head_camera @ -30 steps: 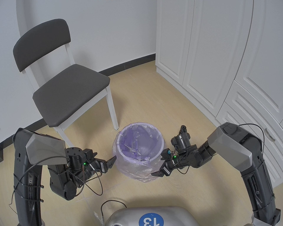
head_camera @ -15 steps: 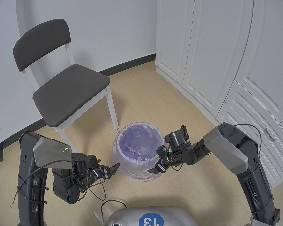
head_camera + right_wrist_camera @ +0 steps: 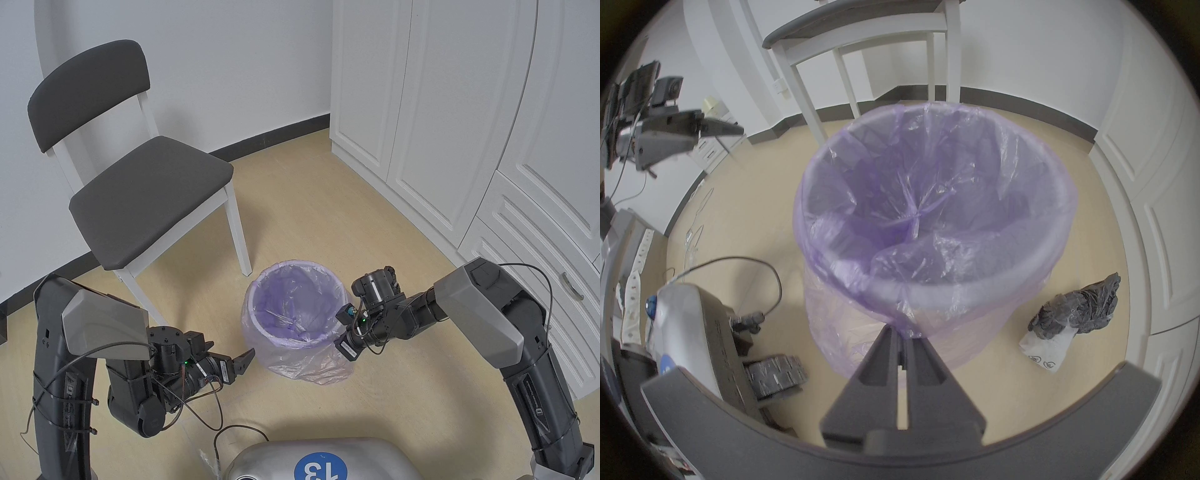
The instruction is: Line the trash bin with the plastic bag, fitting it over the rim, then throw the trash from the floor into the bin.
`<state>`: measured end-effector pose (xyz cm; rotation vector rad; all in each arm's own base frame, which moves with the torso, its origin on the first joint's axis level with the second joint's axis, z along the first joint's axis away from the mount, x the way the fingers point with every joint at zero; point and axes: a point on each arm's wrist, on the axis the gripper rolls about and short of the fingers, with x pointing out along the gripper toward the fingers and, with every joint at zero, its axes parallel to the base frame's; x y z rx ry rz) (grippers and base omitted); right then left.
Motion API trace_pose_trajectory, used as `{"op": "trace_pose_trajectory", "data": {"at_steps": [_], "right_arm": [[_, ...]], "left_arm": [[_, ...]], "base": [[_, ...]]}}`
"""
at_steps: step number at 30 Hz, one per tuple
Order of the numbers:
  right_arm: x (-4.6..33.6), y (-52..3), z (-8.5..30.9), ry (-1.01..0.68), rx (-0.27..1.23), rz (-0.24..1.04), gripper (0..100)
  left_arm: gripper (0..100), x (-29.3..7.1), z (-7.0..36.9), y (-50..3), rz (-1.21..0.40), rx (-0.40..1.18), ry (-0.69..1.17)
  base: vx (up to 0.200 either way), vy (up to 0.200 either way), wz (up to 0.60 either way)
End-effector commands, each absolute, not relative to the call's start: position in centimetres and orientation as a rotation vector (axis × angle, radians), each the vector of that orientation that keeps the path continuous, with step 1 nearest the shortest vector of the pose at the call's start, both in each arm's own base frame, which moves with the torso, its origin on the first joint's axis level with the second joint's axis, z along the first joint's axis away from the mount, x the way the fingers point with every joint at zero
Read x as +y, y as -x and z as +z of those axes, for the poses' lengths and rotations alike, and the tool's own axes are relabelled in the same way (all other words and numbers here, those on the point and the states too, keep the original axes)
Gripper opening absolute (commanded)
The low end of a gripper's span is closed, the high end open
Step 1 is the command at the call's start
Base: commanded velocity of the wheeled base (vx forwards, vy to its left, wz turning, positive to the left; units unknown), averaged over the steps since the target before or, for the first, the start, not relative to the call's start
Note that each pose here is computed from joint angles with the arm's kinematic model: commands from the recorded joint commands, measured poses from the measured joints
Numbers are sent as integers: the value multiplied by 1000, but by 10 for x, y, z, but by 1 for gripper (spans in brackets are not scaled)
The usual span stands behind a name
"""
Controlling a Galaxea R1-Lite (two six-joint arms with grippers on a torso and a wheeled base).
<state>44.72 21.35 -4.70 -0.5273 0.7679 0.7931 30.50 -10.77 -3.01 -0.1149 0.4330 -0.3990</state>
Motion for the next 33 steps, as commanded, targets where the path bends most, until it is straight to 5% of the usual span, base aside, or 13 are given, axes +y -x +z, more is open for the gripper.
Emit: {"op": "trace_pose_trajectory", "data": {"at_steps": [1,21,22,33], "right_arm": [[192,-462,-44,539,759,760,0],[167,-498,-89,530,720,741,0],[167,-498,-89,528,715,745,100],[149,-489,-52,493,620,729,100]], "left_arm": [[100,-109,-25,-305,-404,408,119],[100,-111,-32,-305,-405,429,138],[100,-111,-32,-306,-406,428,138],[100,-108,-31,-306,-397,429,155]], "base": [[0,0,0],[0,0,0],[0,0,0],[0,0,0]]}}
